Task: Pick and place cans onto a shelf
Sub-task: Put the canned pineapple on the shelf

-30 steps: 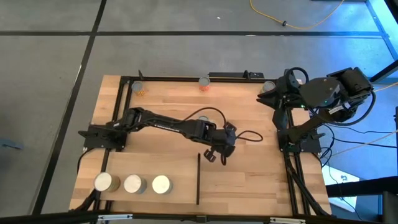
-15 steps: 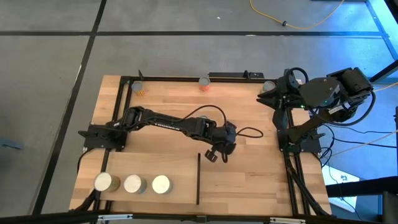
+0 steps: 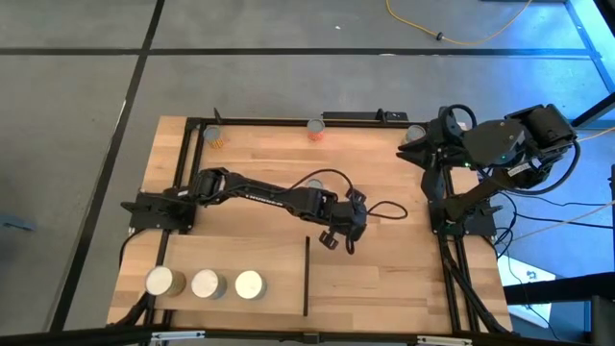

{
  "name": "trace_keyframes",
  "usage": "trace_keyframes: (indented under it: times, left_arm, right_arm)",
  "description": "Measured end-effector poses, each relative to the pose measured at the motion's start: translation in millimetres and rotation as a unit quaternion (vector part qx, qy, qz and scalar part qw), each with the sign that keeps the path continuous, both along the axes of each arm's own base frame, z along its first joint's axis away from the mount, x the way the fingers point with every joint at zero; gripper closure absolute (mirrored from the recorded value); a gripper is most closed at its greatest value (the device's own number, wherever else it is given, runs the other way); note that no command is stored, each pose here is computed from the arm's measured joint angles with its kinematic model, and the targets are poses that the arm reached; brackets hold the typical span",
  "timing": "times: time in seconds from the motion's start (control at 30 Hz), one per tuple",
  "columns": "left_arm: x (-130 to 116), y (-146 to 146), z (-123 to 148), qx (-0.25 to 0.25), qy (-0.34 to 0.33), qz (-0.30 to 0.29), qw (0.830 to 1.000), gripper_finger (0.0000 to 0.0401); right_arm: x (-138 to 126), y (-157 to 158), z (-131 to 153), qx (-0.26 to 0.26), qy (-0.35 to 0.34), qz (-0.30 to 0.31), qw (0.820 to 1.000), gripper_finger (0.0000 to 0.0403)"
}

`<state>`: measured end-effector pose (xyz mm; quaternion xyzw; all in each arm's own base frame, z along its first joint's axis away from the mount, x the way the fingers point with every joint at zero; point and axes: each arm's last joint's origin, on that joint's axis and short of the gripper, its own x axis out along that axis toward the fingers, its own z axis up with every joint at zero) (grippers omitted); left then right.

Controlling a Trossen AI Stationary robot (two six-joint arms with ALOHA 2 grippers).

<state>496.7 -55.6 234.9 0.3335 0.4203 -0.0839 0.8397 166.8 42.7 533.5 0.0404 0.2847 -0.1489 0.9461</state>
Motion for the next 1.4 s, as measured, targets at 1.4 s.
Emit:
trace_keyframes:
  times: [1.4]
  left_arm:
    - [2.0,9.8,-5.1,-0.057,0.006,0.023,0.998,0.0359]
  right_arm:
    - [0.2,0.3,-0.1,0.001,0.002,0.005,1.0,0.0337]
